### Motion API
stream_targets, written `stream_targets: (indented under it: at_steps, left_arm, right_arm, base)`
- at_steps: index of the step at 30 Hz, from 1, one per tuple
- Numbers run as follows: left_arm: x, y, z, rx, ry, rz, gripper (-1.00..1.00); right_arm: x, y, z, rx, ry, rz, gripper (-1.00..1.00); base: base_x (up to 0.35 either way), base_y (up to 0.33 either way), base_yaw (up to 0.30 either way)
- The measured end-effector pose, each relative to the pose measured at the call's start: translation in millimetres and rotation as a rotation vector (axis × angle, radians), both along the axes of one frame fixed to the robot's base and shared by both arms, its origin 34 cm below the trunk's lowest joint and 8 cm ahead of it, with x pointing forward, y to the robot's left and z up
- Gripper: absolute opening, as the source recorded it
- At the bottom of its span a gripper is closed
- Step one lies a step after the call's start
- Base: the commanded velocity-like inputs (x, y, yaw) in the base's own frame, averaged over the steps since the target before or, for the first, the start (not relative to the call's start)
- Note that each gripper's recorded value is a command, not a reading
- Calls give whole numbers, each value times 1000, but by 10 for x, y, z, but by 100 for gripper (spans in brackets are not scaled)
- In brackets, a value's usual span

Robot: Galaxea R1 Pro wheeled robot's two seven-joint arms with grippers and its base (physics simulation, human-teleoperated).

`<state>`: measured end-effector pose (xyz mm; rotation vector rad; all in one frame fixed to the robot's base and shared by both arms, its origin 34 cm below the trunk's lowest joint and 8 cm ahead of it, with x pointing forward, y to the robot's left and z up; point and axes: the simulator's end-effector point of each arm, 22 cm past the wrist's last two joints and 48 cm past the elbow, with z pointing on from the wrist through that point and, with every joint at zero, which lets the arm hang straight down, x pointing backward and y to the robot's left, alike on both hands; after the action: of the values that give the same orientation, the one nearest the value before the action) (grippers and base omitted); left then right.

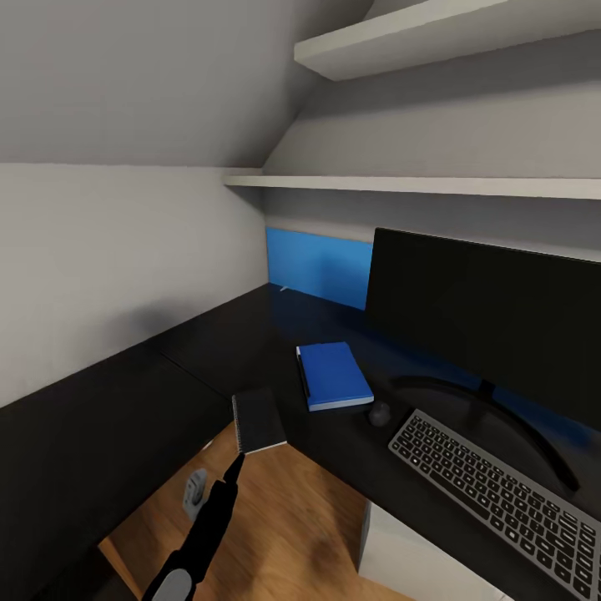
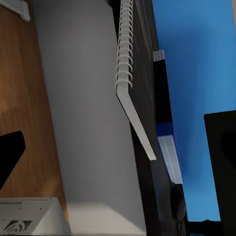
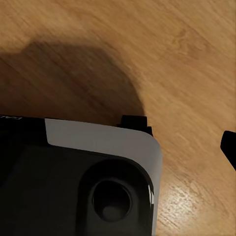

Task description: In the bedroom, organize the workspace by keeping the computer under the desk, ensuring the monitor is on the desk, placing the keyboard on the desk next to the monitor, placing the mouse on the desk next to the keyboard, moving the folder from the swivel chair onto the desk next to the mouse, stacking the notebook on top of the folder with the pen on top of the notebook, and positioning the swivel chair next to the desk.

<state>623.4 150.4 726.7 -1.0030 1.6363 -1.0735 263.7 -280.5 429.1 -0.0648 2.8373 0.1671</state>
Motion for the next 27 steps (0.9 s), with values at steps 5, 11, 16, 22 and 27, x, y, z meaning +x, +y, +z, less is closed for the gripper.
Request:
stream_targets:
  at_steps: [5,11,16,22,27]
  left_arm:
    - [-19,-34,-34,-12,16,-18,100]
    - [-41,-14,-106,-15,40,-25,100]
    - [-57,0,-165,-10,64,-24,100]
    - [-83,-18,-250,-1,101,-19,100]
    - [-92,-22,-274,2,110,-18,100]
  right_arm:
    - [5,-1,1,0,-2,-1,100]
    - [87,-18,33,-3,-55,3,100]
    - [-1,-71,11,-14,-47,3,100]
    - [-5,-88,14,-17,-58,4,100]
    - [12,-90,23,-18,-70,4,100]
  base:
    - [0,0,0]
    - [0,0,0]
    - [0,0,0]
    - [0,0,0]
    - [94,14,0]
